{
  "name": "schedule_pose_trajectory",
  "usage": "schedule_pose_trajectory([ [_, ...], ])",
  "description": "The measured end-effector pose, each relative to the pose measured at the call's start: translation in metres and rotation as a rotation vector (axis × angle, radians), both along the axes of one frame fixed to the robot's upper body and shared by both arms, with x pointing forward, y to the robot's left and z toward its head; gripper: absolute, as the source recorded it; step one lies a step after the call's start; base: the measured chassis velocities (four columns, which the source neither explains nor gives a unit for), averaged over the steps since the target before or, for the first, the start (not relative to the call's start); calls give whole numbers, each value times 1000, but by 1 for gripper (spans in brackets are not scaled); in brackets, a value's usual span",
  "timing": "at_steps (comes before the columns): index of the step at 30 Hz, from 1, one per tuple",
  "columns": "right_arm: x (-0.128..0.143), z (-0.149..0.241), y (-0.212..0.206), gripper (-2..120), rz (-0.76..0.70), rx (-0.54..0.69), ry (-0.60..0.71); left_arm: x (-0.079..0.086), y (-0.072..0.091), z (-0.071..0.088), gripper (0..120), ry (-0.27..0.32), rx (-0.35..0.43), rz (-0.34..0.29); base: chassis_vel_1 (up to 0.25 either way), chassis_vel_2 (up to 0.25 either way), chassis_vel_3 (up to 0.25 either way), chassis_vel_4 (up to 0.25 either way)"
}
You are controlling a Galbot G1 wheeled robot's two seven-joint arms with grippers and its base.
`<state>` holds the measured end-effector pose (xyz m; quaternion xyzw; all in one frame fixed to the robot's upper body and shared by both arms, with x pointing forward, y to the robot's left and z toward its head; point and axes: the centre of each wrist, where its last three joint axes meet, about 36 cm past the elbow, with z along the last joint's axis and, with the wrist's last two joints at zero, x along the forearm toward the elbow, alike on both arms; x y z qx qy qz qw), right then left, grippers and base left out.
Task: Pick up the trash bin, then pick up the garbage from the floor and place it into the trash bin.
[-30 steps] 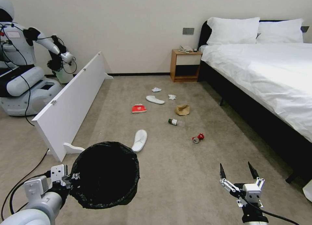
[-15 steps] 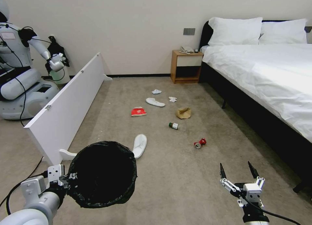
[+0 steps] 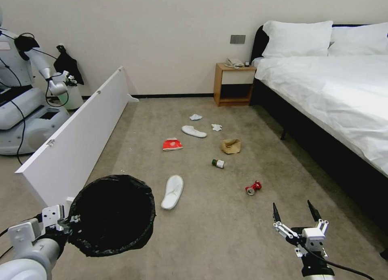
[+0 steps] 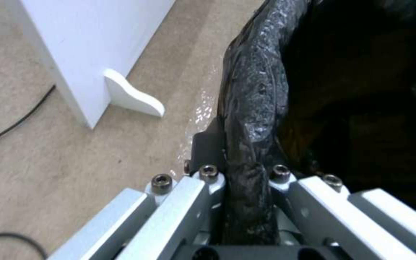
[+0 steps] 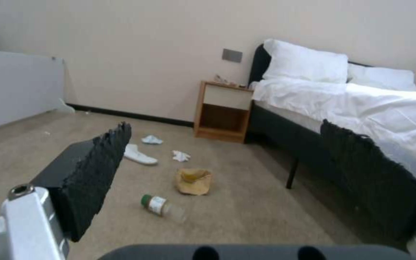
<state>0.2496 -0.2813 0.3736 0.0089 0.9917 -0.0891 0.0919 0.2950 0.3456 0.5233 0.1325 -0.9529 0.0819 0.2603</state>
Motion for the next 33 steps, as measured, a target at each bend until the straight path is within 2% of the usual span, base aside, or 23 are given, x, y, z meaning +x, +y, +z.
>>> schedule_pose_trajectory([
  [8, -1, 1, -2, 100, 5, -4, 0, 1, 5, -2, 3, 1, -4, 12, -160, 159, 162, -161],
  [16, -1, 1, -5, 100, 20, -5, -6, 5, 1, -7, 3, 6, -23, -2, -176, 174, 183, -181],
  [21, -1, 0, -2, 100, 19, 2, -17, 5, -3, -2, 3, -5, -12, -12, -169, 171, 175, -169],
  [33, 0, -2, 0, 100, 27, 2, -18, -3, -1, 2, 3, -5, -11, -5, -172, 174, 165, -166],
])
